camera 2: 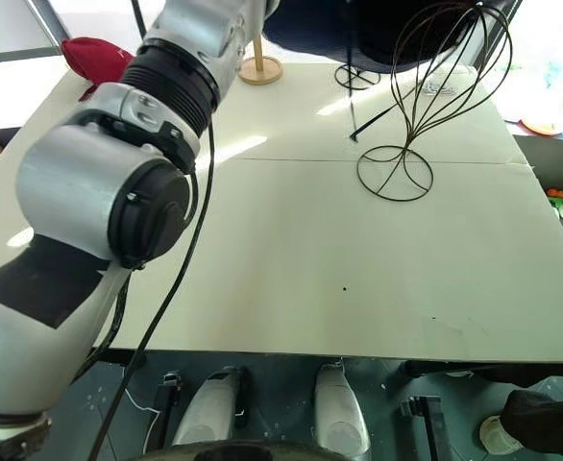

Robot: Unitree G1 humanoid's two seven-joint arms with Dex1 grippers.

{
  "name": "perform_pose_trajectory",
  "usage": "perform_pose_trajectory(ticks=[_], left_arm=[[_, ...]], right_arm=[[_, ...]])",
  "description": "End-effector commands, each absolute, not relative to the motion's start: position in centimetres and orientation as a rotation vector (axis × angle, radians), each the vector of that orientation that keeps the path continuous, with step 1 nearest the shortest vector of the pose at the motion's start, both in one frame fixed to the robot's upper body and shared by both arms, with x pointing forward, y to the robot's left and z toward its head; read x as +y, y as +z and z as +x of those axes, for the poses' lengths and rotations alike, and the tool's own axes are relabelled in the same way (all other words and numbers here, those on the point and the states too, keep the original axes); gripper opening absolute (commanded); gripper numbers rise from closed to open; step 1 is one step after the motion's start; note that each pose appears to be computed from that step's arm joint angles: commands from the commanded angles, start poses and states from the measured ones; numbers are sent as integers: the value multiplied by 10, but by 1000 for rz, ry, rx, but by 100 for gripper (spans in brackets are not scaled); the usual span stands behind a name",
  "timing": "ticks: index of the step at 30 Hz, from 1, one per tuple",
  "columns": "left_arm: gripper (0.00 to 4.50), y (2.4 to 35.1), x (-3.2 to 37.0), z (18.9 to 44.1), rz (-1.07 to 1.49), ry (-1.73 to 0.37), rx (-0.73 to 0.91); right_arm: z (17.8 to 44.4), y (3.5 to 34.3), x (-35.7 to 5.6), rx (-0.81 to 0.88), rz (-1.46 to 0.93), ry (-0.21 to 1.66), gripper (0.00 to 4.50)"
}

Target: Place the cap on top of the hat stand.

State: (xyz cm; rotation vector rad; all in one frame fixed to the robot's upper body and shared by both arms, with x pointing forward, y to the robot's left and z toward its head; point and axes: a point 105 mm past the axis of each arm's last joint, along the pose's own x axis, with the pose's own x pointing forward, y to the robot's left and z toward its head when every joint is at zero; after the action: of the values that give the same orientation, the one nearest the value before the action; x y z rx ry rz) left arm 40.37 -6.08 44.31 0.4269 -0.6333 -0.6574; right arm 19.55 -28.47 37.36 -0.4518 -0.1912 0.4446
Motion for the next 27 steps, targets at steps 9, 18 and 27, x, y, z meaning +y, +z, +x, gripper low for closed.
perform_pose_trajectory(ticks=[9,18,27], left_arm=[[8,419,-109,342,1049,-667,-1230],[8,370,-109,353,1224,-673,-1260],[8,325,-106,352,1416,-744,-1337]], right_arm=[[186,382,-286,-242,-461,415,450],[177,373,-296,-165,-453,391,450],[162,355,-316,-73,-413,297,450]])
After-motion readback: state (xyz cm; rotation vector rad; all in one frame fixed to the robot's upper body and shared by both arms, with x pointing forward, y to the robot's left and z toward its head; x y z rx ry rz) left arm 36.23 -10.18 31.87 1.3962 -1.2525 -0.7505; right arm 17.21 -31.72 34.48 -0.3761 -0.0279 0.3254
